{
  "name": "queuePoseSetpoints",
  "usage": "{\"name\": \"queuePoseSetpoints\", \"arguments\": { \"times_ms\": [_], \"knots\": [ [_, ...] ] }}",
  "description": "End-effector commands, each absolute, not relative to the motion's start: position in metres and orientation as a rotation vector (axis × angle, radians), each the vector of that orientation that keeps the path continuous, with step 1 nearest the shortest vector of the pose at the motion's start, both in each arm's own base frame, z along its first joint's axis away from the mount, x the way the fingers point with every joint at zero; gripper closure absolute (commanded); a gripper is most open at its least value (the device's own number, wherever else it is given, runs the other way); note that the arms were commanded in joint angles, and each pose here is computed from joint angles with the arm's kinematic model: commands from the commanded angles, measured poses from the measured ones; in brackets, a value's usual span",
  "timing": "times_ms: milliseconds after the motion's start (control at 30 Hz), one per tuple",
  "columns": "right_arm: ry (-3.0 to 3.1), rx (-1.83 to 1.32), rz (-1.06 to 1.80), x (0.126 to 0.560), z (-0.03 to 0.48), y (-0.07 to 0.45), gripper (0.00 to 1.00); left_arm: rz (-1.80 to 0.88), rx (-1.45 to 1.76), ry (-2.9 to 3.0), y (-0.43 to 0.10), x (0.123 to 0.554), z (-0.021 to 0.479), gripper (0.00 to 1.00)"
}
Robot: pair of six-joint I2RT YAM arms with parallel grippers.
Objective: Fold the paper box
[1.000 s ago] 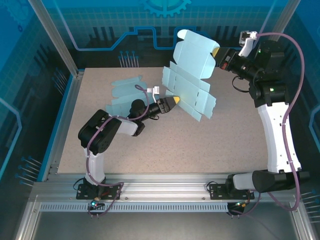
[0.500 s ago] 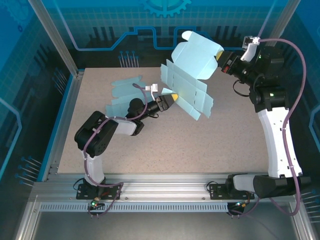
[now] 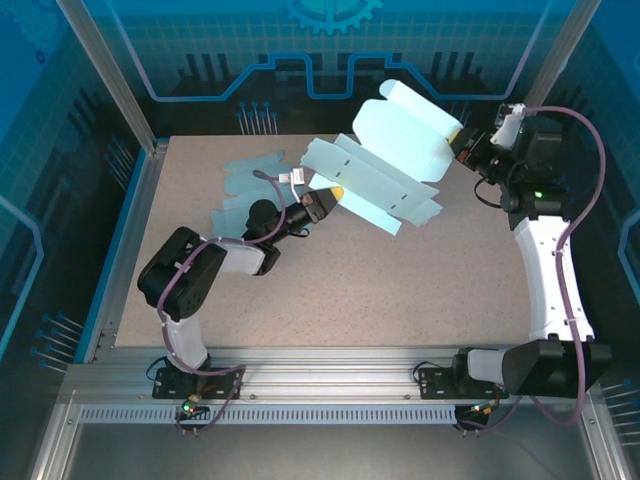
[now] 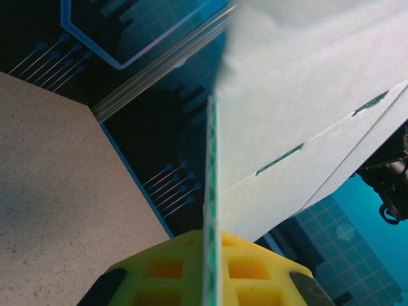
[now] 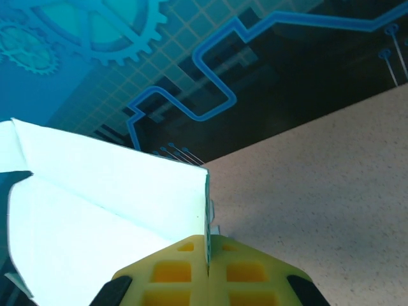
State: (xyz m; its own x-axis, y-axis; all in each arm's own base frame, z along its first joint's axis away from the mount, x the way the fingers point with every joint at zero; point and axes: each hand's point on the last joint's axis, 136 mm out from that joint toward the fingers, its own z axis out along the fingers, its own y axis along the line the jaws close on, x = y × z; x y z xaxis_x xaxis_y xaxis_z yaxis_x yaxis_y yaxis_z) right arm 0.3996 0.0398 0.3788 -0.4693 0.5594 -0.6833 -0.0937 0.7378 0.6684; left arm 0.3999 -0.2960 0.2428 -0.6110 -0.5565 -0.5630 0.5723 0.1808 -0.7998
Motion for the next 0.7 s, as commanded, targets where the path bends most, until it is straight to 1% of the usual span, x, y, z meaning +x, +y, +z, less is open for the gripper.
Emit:
{"name": "queuePoseSetpoints", "arguments": {
  "times_ms": [0, 100, 133, 167, 200, 233, 333, 367, 500, 600, 667],
  "knots": [
    [1.917, 0.363, 0.777, 0.394, 0.367, 0.029, 1.0, -1.557, 0.044, 1.476, -0.281, 0.395, 0.265, 0.99],
    [1.956, 0.39, 0.73, 0.392, 0.344, 0.019, 1.0, -1.546, 0.028, 1.519, -0.272, 0.396, 0.257, 1.0],
    [1.976, 0.39, 0.705, 0.391, 0.336, 0.015, 0.97, -1.533, 0.025, 1.546, -0.268, 0.397, 0.254, 1.0],
    [2.001, 0.389, 0.677, 0.389, 0.328, 0.013, 0.91, -1.516, 0.033, 1.577, -0.266, 0.395, 0.252, 1.0],
    [2.018, 0.385, 0.652, 0.388, 0.322, 0.011, 0.84, -1.492, 0.043, 1.613, -0.264, 0.394, 0.249, 1.0],
    [2.035, 0.373, 0.626, 0.387, 0.317, 0.009, 0.75, -1.458, 0.061, 1.665, -0.264, 0.393, 0.246, 1.0],
    [2.066, 0.322, 0.576, 0.384, 0.309, 0.008, 0.4, -1.272, 0.202, 1.844, -0.264, 0.387, 0.239, 1.0],
    [2.074, 0.303, 0.568, 0.383, 0.307, 0.008, 0.34, -1.174, 0.26, 1.92, -0.261, 0.384, 0.233, 1.0],
    [2.075, 0.198, 0.559, 0.379, 0.311, 0.016, 0.25, -0.878, 0.493, 2.077, -0.245, 0.373, 0.233, 1.0],
    [2.042, 0.07, 0.557, 0.375, 0.322, 0.031, 0.19, -0.704, 0.656, 2.13, -0.234, 0.368, 0.247, 1.0],
    [2.003, -0.057, 0.549, 0.37, 0.334, 0.046, 0.17, -0.596, 0.748, 2.131, -0.227, 0.369, 0.262, 1.0]
  ]
}}
